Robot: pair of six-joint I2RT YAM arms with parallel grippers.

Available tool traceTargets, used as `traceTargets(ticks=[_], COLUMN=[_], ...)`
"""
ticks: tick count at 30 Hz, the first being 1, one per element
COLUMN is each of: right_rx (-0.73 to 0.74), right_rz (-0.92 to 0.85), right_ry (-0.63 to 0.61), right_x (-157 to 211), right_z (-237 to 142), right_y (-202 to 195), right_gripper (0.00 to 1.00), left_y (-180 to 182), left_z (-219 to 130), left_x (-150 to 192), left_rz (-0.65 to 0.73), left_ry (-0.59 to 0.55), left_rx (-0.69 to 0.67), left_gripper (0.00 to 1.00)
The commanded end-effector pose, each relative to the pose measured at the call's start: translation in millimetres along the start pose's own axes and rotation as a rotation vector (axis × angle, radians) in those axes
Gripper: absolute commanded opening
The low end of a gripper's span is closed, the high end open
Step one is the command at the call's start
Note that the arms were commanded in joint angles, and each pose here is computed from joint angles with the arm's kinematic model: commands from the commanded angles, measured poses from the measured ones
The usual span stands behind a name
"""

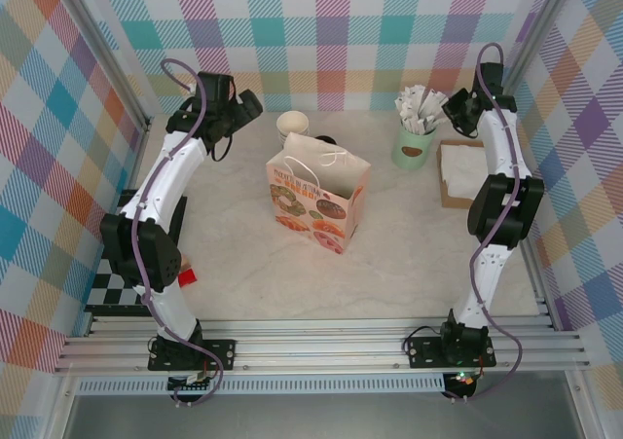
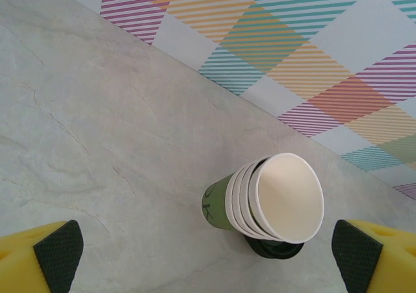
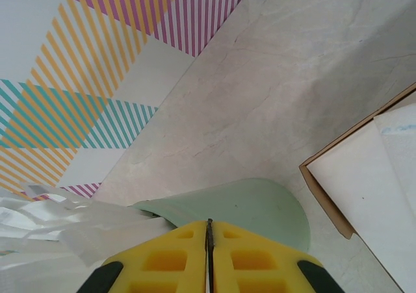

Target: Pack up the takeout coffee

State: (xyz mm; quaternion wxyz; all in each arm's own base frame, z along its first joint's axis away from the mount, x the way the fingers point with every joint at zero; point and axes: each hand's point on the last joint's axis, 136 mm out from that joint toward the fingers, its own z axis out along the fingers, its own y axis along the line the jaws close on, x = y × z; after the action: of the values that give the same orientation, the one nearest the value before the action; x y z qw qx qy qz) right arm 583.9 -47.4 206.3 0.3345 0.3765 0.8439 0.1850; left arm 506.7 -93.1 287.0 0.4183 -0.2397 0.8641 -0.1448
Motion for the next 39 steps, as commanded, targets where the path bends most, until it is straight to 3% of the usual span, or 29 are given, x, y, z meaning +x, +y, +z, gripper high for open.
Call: traceTargets(ticks=[1, 8, 11, 13, 20, 26, 33, 39], right_rx=[-0.034, -0.031, -0.006, 0.033, -0.015, -0.024, 0.030, 0.008], right_rz=[-0.008, -0.034, -0.040, -0.026, -0.024, -0.035, 0.047, 0.065], right_ry=[-0.069, -0.074, -0.059, -0.060, -0.055, -0.076, -0.045, -0.067], right_x=[-15, -14, -10, -8, 5, 11, 27, 16], right_z=[-21, -24, -24, -26, -53, -74, -61, -54], right_y=[13, 16, 12, 5, 7, -1, -25, -16], right_gripper=[0.10, 0.12, 0.45, 0.53, 0.56, 0.69, 0.69, 0.70], left_y=[-2, -2, 0, 1, 6, 6, 3, 7], left_z=[-4, -3, -2, -2, -5, -4, 0, 1], left_x=[-13, -14, -13, -13, -11, -12, -12, -10], left_rz=[0.008, -0.002, -0.002, -0.003, -0.005, -0.006, -0.007, -0.010], left_ry=[-0.023, -0.019, -0.018, -0.017, -0.022, -0.019, -0.011, -0.011], left_rx=[0.015, 0.020, 0.016, 0.014, 0.000, 0.001, 0.010, -0.006], left_gripper=[1.00, 1.00, 1.00, 1.00, 1.00, 1.00, 1.00, 1.00])
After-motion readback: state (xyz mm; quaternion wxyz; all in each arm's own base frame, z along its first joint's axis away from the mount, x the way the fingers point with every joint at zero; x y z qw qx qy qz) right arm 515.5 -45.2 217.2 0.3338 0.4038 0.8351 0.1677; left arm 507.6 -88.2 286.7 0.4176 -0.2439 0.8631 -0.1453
